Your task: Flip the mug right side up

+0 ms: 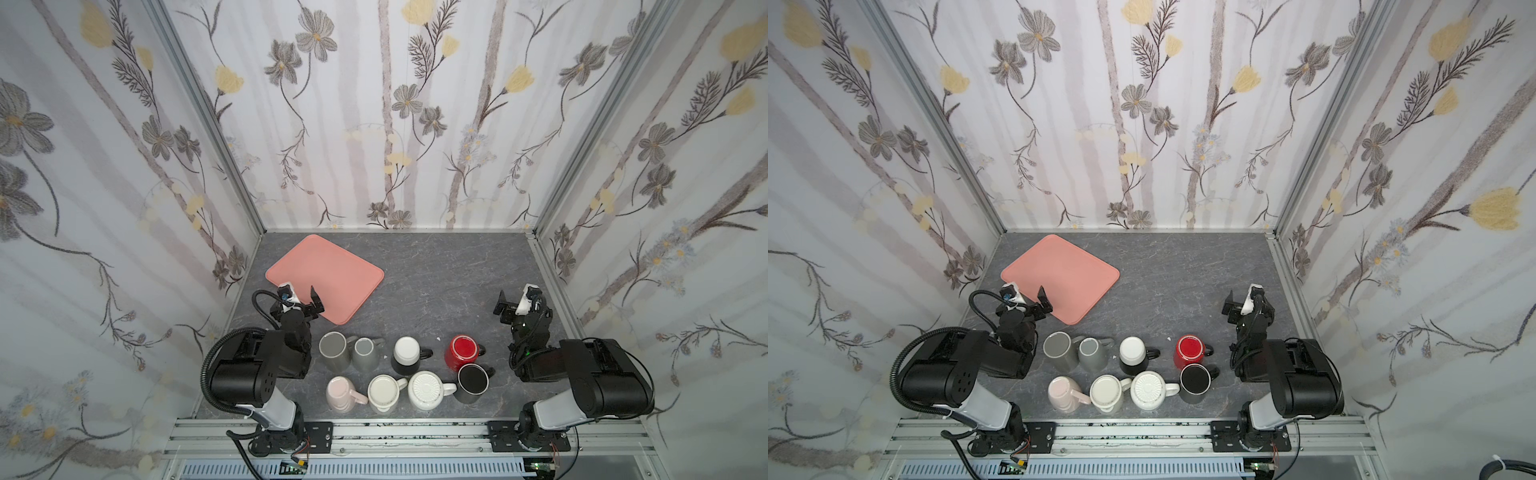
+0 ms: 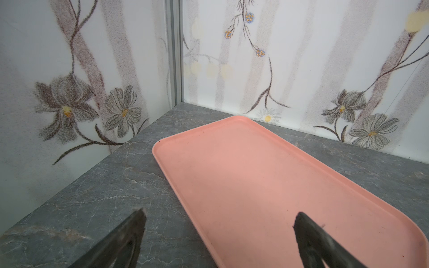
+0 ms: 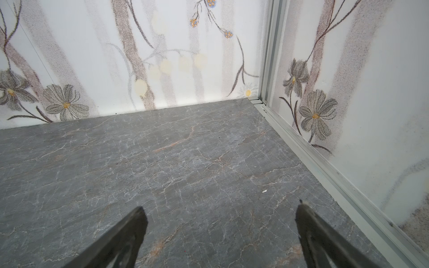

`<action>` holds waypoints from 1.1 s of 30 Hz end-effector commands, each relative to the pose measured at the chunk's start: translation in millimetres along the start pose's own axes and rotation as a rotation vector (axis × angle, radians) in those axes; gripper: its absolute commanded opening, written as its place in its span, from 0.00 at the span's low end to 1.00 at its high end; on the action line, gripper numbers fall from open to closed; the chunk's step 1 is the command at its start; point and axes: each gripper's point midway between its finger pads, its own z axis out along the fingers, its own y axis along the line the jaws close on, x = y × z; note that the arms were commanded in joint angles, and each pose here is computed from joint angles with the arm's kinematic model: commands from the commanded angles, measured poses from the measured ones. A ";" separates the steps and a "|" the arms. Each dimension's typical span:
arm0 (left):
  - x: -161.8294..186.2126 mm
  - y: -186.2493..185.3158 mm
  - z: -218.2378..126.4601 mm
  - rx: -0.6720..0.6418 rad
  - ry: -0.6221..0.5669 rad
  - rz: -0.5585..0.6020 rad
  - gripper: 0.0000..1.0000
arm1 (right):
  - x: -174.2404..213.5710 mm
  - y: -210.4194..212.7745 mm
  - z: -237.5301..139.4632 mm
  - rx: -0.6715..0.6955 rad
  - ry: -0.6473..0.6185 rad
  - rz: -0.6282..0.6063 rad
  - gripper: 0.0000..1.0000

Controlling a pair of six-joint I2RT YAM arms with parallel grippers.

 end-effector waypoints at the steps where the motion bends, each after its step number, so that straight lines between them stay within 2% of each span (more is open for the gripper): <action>1: -10.5 -0.3 0.5 -0.002 -0.042 -0.011 1.00 | -14.9 1.2 0.6 -0.004 -0.058 0.003 1.00; 28: -11.8 0.0 0.2 0.000 -0.046 -0.015 1.00 | -16.9 -0.2 1.7 -0.009 -0.058 0.022 0.99; 30: -14.9 7.5 -1.3 -0.045 -0.051 -0.032 1.00 | -21.1 -0.7 5.2 -0.005 -0.050 0.026 0.99; 33: -19.3 6.7 -7.3 -0.028 -0.076 -0.035 1.00 | -24.8 -2.9 18.5 0.030 0.026 0.020 1.00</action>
